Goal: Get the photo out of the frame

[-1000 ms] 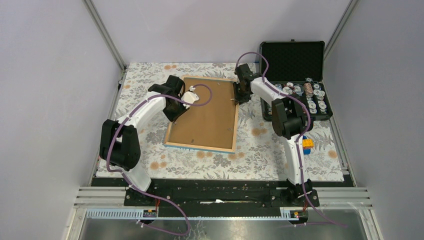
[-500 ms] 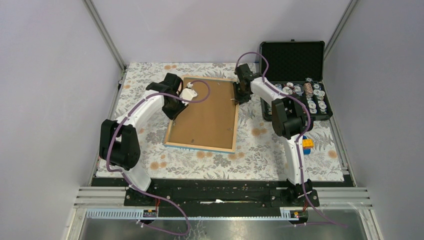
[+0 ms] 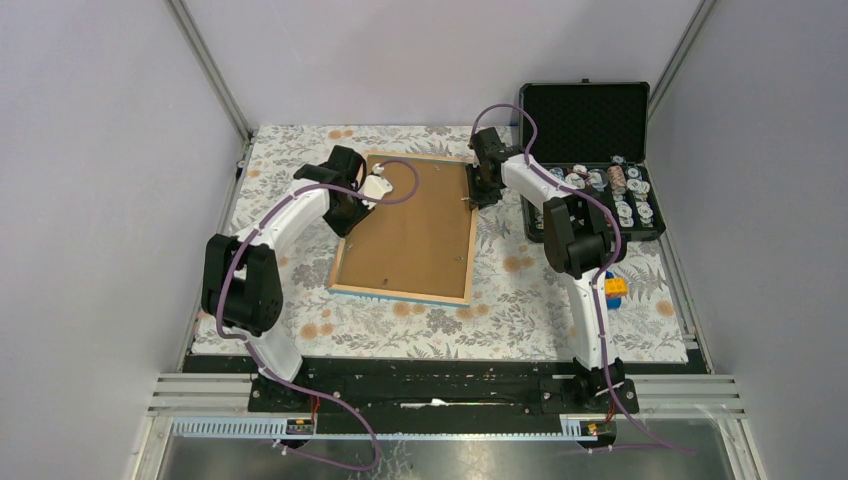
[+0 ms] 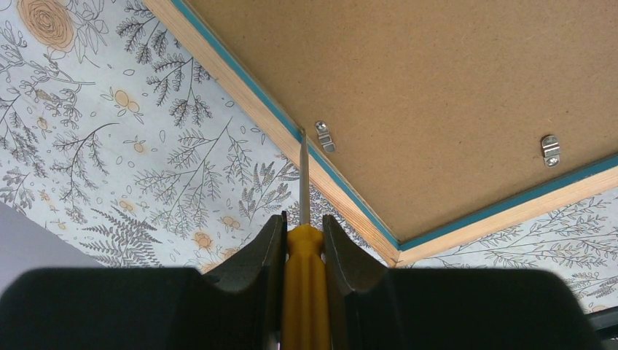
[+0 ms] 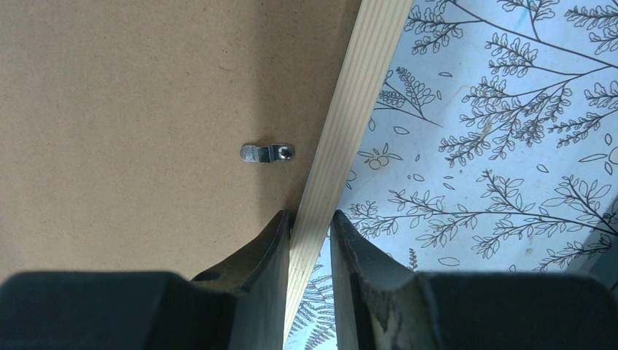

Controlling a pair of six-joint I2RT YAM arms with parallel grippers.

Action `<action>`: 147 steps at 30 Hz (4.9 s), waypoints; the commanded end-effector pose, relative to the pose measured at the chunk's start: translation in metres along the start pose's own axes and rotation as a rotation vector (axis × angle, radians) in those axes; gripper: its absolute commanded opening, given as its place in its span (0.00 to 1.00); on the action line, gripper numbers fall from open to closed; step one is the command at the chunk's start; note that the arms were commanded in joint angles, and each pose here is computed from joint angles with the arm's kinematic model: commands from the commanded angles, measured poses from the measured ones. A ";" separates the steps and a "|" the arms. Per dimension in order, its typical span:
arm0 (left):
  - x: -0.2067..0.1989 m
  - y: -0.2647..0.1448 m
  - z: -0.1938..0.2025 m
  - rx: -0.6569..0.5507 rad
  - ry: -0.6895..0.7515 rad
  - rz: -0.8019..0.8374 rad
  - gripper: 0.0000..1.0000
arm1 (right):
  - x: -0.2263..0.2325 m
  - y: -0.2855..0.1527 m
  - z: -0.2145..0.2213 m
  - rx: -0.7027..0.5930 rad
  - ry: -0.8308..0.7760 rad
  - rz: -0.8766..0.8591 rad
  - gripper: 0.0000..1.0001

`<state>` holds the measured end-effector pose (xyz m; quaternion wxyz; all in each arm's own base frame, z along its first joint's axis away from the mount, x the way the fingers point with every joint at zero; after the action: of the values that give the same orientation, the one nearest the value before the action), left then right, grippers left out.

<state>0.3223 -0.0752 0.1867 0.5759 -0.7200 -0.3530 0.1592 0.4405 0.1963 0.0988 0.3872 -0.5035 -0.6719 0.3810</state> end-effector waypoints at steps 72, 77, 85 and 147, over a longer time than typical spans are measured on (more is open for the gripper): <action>-0.013 -0.062 -0.064 -0.225 -0.336 0.480 0.00 | 0.039 -0.152 0.011 -0.403 -0.600 -0.636 0.88; -0.022 -0.076 -0.077 -0.310 -0.339 0.645 0.00 | 0.069 -0.166 0.021 -0.458 -0.722 -0.806 0.83; -0.035 -0.079 -0.084 -0.325 -0.388 0.845 0.00 | 0.121 -0.163 0.039 -0.484 -0.941 -0.846 0.72; 0.054 -0.058 -0.042 -0.525 -0.626 -0.079 0.99 | -0.123 -0.094 0.197 0.250 -0.257 0.188 0.29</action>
<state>0.3551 -0.0757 0.2452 0.2614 -0.7650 -0.5076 0.2980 0.2479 0.0391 0.0946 0.3182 -0.4383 -0.6414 0.5433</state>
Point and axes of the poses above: each gripper's point midway between its finger pads, its own y axis out along the fingers, its own x axis along the line the jaws close on, z = x × y, the point moved 9 cm from there along -y, back along the fingers, and after that the axes turned 2 degrees about -y, right-handed, at the moved point
